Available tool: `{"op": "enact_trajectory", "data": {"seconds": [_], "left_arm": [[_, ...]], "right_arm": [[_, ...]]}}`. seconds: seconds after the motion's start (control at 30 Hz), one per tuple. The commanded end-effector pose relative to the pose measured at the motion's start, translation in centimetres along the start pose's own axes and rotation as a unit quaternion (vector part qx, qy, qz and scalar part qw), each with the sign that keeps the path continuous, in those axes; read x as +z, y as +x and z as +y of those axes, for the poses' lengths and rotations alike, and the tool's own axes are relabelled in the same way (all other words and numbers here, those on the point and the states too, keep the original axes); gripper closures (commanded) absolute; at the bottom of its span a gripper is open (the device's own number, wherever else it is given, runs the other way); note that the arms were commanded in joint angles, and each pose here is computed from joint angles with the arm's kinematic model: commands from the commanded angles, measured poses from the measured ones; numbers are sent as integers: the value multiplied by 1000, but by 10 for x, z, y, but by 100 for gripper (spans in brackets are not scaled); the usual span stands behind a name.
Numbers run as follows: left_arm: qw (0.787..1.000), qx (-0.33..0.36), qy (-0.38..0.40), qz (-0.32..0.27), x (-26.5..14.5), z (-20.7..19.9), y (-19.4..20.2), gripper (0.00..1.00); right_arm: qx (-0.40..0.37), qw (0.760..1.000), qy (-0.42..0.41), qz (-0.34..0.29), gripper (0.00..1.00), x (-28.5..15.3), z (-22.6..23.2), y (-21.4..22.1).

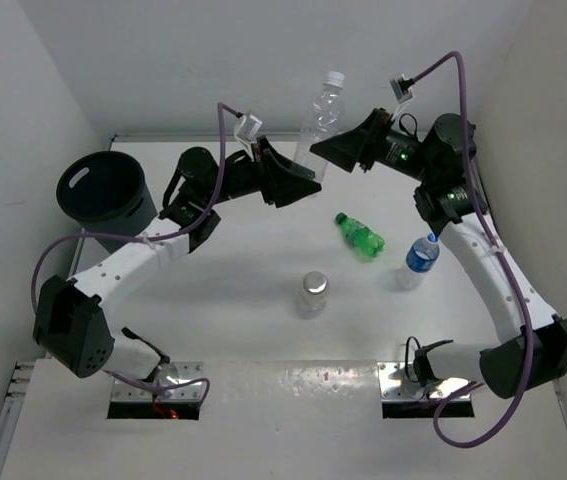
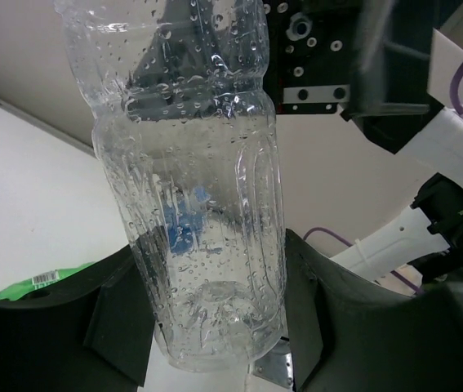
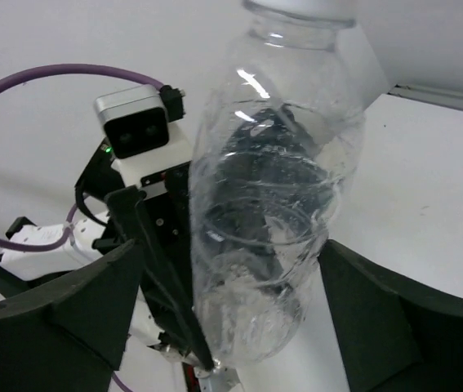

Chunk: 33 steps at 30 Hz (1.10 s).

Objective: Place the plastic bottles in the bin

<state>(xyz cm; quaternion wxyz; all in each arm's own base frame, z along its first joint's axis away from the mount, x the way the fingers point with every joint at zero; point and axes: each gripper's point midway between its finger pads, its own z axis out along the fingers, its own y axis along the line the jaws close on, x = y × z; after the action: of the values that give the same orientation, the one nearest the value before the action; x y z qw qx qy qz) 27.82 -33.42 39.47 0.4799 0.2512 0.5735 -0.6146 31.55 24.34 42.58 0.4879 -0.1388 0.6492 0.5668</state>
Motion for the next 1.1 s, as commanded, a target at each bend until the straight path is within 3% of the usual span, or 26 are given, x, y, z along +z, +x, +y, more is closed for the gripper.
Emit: {"op": "enact_trajectory", "data": {"seconds": [0.0, 0.2, 0.23, 0.27, 0.3, 0.33, 0.4, 0.43, 0.5, 0.53, 0.6, 0.63, 0.7, 0.83, 1.07], "left_arm": [[999, 33, 43, -1, 5, -31, -5, 100], [998, 45, 39, 20, 6, -32, 5, 100], [998, 45, 40, 26, 7, -33, 9, 87], [998, 44, 36, 31, 7, -31, 12, 51], [998, 38, 27, 44, 3, -30, 17, 29], [998, 34, -3, 48, 0, -15, 19, 0], [996, 46, -40, 65, -16, -1, 18, 0], [993, 71, -71, 55, -29, 13, -5, 0], [983, 109, -111, 93, -55, 31, -12, 0], [978, 142, -132, 79, -71, 36, -47, 0], [973, 162, -140, 81, -89, 37, -66, 0], [974, 167, -128, 79, -101, 33, -78, 0], [980, 156, -100, 72, -104, 23, -84, 2], [988, 134, -41, 66, -91, 3, -73, 21], [985, 156, -2, 69, -63, -20, -55, 17]], "right_arm": [[-16, 999, -42, 2, 17, 13, 28, -4], [-11, 1000, -25, -5, 35, 17, 18, -5], [-12, 1000, -26, -6, 39, 17, 20, -6], [-14, 1000, -25, -6, 45, 17, 18, -6], [-18, 999, -27, -5, 51, 18, 20, -7], [-26, 999, -22, -7, 66, 15, 17, -9], [-46, 999, -18, -3, 76, 9, 16, -7], [-52, 999, -3, -7, 84, 1, 11, -11], [-102, 995, 8, 0, 89, -13, 8, -9], [-102, 994, 28, 11, 91, -22, -3, -4], [-166, 984, 36, 47, 93, -36, -15, 13], [-157, 984, 43, 77, 94, -41, -20, 30], [-207, 972, 26, 106, 94, -44, -23, 45], [-239, 957, -1, 163, 97, -40, -25, 79], [-262, 944, -25, 198, 100, -23, -12, 100]]}}
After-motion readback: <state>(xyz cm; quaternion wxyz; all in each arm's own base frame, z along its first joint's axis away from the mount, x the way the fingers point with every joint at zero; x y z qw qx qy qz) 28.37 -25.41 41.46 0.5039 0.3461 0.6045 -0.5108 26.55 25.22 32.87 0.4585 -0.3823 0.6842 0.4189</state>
